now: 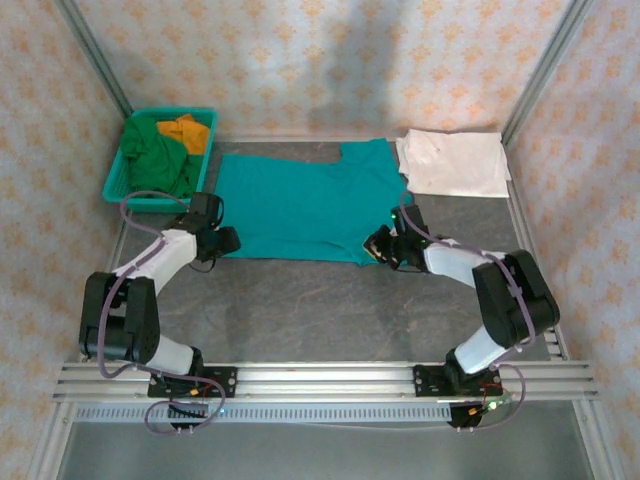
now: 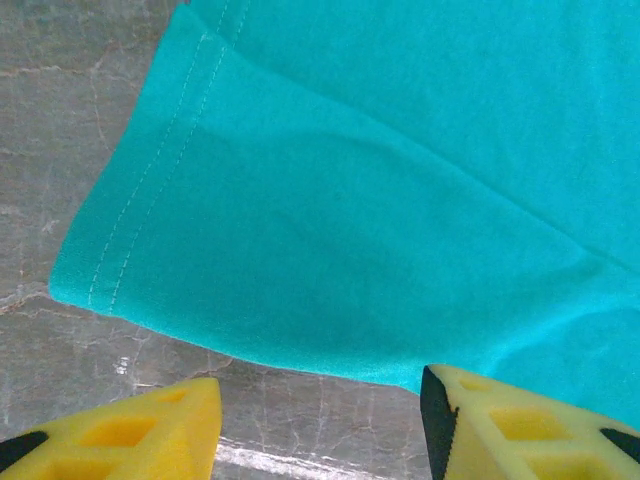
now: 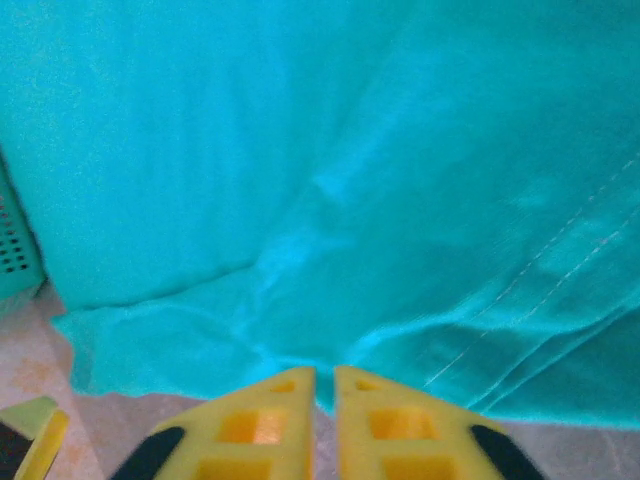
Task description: Fold and stack the t-shirts
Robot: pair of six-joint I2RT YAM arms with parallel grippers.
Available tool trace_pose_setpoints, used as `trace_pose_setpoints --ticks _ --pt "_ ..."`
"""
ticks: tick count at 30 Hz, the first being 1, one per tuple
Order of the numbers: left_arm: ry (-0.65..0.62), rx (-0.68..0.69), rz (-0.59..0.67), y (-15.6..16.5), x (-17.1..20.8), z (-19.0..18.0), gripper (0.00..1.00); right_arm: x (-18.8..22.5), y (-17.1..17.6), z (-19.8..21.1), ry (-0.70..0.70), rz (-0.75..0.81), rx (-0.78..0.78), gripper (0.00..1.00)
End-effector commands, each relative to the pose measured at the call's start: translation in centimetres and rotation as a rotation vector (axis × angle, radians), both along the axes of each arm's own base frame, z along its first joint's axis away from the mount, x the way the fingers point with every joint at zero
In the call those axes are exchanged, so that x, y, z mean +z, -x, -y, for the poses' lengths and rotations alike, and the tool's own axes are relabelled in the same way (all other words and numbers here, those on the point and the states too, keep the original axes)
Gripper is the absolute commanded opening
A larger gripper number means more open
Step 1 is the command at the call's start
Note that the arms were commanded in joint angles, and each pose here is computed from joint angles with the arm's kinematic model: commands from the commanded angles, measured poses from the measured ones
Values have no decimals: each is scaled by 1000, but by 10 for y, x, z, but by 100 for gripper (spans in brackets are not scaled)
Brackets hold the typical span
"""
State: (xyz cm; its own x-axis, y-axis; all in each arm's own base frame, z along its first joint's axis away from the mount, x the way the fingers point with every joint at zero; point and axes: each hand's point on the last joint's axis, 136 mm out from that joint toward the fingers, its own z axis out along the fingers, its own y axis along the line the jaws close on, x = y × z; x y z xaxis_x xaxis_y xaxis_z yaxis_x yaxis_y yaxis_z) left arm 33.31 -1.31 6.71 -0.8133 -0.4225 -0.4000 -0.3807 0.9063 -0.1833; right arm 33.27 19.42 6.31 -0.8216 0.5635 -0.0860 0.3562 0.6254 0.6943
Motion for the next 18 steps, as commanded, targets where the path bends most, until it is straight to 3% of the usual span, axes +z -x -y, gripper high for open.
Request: trace_pose_setpoints --ticks 1,6,18 --pt "-24 9 30 5 9 -2 56 4 21 3 16 -13 3 20" --pt "-17 7 33 6 9 -1 56 -11 43 3 31 -65 15 36" --pt "-10 5 20 8 2 0 56 -21 28 -17 -2 -49 5 37"
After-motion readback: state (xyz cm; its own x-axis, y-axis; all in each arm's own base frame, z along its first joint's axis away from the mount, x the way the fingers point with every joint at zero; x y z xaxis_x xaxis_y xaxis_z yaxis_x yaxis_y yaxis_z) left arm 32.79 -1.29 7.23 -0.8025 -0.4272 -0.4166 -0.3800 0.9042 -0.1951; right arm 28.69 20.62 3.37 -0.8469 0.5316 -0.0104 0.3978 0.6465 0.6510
